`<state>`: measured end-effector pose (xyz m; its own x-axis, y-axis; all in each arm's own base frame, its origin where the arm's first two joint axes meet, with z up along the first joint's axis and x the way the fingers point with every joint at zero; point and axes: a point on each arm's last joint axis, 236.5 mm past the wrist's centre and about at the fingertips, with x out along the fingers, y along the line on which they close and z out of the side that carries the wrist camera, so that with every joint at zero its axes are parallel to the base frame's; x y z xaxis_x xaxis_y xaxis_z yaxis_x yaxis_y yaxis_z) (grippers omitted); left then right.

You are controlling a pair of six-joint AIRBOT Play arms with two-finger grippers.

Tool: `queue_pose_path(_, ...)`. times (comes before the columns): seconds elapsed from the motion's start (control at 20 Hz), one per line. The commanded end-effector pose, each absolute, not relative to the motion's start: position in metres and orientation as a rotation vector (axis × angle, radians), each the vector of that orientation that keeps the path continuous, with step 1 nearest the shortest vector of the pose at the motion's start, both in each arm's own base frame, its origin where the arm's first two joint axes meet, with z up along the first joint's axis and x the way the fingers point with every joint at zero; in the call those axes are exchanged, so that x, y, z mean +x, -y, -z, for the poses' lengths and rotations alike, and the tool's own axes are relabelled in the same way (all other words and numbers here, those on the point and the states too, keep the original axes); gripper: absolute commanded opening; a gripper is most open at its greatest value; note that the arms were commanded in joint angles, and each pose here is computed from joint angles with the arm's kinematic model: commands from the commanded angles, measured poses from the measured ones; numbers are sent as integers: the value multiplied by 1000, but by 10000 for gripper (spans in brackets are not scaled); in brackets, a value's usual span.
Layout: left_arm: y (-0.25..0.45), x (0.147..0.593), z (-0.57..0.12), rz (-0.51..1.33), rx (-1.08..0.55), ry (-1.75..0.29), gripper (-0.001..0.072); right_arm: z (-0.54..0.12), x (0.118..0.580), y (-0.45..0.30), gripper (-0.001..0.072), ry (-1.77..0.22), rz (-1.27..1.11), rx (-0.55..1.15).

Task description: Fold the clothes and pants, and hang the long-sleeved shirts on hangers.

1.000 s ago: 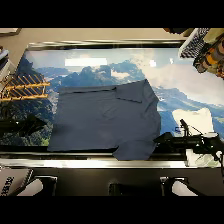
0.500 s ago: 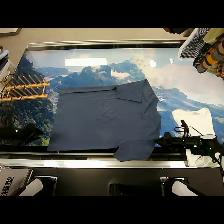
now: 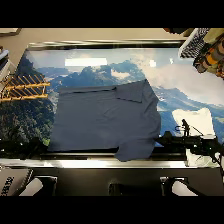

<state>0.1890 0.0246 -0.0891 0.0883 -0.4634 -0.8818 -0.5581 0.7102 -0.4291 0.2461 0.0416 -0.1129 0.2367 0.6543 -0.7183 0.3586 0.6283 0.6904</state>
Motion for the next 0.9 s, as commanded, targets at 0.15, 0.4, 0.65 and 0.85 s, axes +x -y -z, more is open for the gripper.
queue_pose_path(0.15, -31, 193, 96, -117, -857, -1513, 340, 110, 249, -44, 33, -1361, -257, 963)
queue_pose_path(0.4, -30, 199, 99, -125, -880, -1481, 340, 107, 247, -48, 33, -1365, -283, 966)
queue_pose_path(0.65, -14, 194, 113, -92, -891, -1536, 340, 105, 246, -50, 33, -1369, -294, 973)
queue_pose_path(0.85, -9, 202, 118, -79, -846, -1532, 308, 103, 244, -53, 33, -1377, -308, 979)
